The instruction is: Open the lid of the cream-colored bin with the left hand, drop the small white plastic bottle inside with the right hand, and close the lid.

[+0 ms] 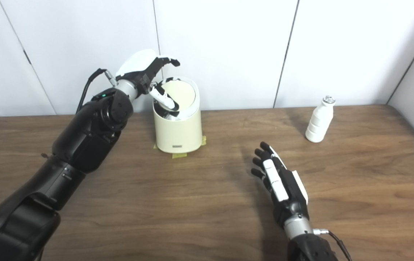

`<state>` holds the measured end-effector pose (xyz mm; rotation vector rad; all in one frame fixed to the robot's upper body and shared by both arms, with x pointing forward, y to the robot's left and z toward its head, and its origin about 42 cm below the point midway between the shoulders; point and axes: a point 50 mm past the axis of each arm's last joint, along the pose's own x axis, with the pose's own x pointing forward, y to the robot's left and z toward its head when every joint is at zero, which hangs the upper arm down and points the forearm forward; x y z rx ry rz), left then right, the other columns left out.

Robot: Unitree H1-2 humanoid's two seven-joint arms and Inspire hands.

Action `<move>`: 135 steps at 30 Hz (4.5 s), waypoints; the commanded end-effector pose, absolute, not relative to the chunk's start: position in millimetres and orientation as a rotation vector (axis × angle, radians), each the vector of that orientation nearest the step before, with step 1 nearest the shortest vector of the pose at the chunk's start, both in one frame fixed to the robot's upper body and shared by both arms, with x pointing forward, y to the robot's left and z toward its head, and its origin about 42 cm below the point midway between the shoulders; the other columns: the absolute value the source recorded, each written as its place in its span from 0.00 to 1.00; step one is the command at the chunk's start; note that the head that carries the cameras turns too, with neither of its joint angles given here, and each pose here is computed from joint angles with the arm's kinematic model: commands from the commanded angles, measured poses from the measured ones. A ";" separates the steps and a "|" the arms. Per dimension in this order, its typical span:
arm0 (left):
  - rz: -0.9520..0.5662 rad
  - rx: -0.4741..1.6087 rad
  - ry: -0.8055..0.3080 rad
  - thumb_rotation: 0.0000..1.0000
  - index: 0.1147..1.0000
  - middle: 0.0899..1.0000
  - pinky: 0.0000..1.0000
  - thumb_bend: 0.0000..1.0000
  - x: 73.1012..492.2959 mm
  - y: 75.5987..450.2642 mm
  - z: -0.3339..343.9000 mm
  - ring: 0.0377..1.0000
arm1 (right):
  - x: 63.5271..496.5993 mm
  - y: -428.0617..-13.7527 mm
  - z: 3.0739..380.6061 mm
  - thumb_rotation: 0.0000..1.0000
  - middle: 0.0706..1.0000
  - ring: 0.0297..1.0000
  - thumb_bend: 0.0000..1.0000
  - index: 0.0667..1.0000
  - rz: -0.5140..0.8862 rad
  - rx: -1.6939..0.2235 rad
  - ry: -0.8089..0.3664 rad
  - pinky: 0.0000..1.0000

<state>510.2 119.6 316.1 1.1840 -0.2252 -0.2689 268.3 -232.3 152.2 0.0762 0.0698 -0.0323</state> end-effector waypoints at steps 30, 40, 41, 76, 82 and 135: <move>-0.275 1.504 -0.366 0.00 0.86 0.87 0.82 0.95 515.0 105.3 340.4 0.89 | 275.3 -228.7 172.7 0.75 0.89 0.88 0.66 0.91 -0.020 0.091 -0.036 0.81; -0.252 1.377 -0.315 0.00 0.82 0.86 0.70 0.90 494.7 108.5 382.4 0.81 | 273.0 -229.3 174.0 0.75 0.89 0.88 0.65 0.91 -0.020 0.082 -0.036 0.81; -0.248 1.350 -0.325 0.00 0.81 0.85 0.68 0.90 489.9 110.5 391.8 0.80 | 272.8 -229.5 173.7 0.75 0.89 0.88 0.65 0.92 -0.020 0.083 -0.035 0.81; 0.060 0.169 -0.203 0.22 0.82 0.78 0.69 0.51 326.5 238.9 259.3 0.73 | 272.6 -245.1 176.3 0.51 0.83 0.82 0.53 0.85 -0.148 0.079 -0.197 0.74; -0.009 0.126 -0.141 0.48 0.93 0.89 0.83 0.54 301.2 246.3 225.2 0.83 | 278.4 -256.1 170.4 0.33 0.83 0.81 0.69 0.82 -0.221 0.066 -0.265 0.74; -0.151 0.311 -0.080 0.38 0.95 0.92 0.95 0.34 285.0 276.1 228.7 0.93 | 395.9 -395.6 248.1 0.09 0.88 0.85 0.91 0.90 -0.533 -0.919 -0.033 0.72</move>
